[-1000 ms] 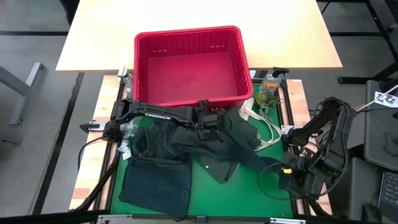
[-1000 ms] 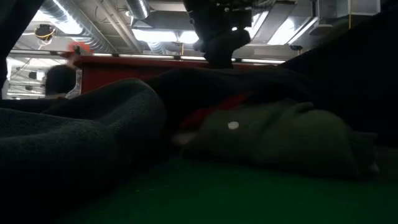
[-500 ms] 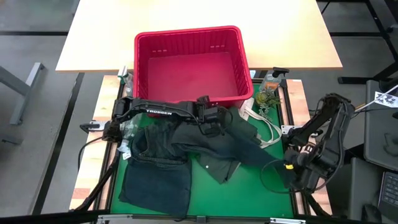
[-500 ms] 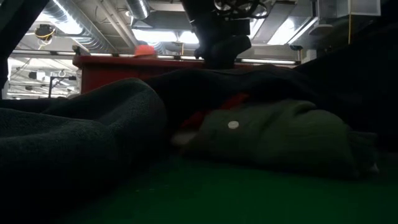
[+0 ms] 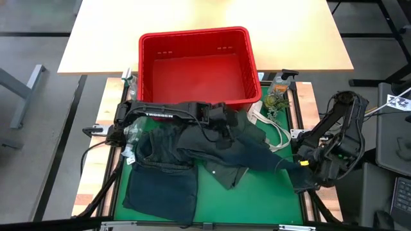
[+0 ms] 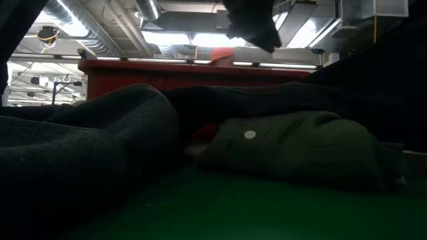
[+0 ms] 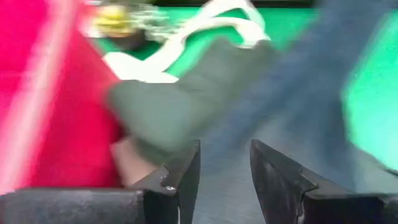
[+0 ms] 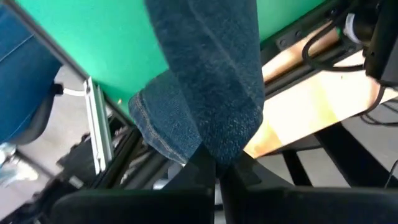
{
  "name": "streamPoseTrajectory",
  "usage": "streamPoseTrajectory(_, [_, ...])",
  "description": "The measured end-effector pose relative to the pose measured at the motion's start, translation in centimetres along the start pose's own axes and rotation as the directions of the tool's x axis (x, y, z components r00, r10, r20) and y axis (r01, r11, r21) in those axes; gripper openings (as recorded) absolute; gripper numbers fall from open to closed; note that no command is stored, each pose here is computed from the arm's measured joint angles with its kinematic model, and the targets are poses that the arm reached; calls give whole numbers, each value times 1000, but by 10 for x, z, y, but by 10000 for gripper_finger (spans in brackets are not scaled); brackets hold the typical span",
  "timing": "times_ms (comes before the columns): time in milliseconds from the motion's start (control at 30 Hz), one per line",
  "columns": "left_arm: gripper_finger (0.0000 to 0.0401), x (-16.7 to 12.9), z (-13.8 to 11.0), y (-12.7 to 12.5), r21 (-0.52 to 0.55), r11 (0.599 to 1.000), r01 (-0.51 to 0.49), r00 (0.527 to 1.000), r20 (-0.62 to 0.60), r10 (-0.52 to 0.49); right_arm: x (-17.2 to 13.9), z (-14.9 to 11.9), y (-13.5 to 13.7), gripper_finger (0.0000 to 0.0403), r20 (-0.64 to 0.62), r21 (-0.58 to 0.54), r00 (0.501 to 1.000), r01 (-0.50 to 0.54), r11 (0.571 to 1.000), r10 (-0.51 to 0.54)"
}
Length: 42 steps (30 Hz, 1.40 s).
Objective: Fold laundry
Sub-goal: Fold the dark blue pants
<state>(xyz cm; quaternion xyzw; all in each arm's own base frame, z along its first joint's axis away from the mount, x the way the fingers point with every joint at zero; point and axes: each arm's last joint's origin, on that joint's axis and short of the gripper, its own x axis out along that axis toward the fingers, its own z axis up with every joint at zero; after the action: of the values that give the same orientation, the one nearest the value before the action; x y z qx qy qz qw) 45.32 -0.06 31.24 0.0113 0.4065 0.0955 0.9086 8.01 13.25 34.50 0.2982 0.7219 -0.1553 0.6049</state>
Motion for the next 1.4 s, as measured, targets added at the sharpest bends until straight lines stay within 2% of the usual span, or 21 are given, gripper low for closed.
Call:
streamPoseTrajectory(100, [127, -2, -2, -15, 22, 995, 97, 995, -15, -96, -6, -1, -8, 3, -30, -9, 999, -33, 999, 32])
streamPoseTrajectory(200, [120, 2, -11, -33, 51, 989, 139, 990, -37, -137, -11, -2, -16, 3, -37, -18, 997, -68, 998, 67])
streamPoseTrajectory(433, [107, 26, -47, -67, 122, 986, 115, 989, -106, -102, -21, -3, -30, 3, -44, -36, 988, -151, 988, 149])
streamPoseTrajectory(600, [99, 51, -80, -78, 128, 984, 123, 987, -117, -108, -33, -4, -36, 3, -53, -68, 947, -321, 945, 318])
streamPoseTrajectory(700, [96, 60, -92, -79, 100, 988, 120, 987, -121, -108, -42, -3, -35, 3, 12, -92, 883, -466, 880, 469])
streamPoseTrajectory(833, [94, 67, -104, -77, 87, 990, 114, 985, -141, -101, -54, -1, -30, 3, 159, -183, 762, -602, 777, 628])
streamPoseTrajectory(933, [94, 72, -110, -77, 84, 990, 115, 987, -124, -104, -60, 0, -23, 3, 247, -308, 677, -624, 718, 693])
streamPoseTrajectory(1100, [94, 80, -112, -80, 74, 990, 122, 990, -80, -116, -69, 1, -6, 3, 366, -488, 518, -601, 633, 773])
streamPoseTrajectory(1200, [94, 79, -111, -80, 72, 990, 124, 990, -76, -118, -74, 1, 6, 3, 422, -551, 427, -580, 601, 799])
streamPoseTrajectory(1267, [94, 73, -107, -81, 73, 989, 127, 990, -67, -122, -75, 2, 13, 3, 459, -571, 385, -563, 598, 801])
streamPoseTrajectory(1333, [94, 64, -98, -82, 73, 989, 132, 991, -45, -129, -75, 4, 18, 3, 498, -581, 360, -537, 612, 789])
streamPoseTrajectory(1400, [94, 51, -87, -84, 76, 987, 141, 990, -26, -139, -72, 9, 23, 3, 531, -567, 367, -516, 642, 764])
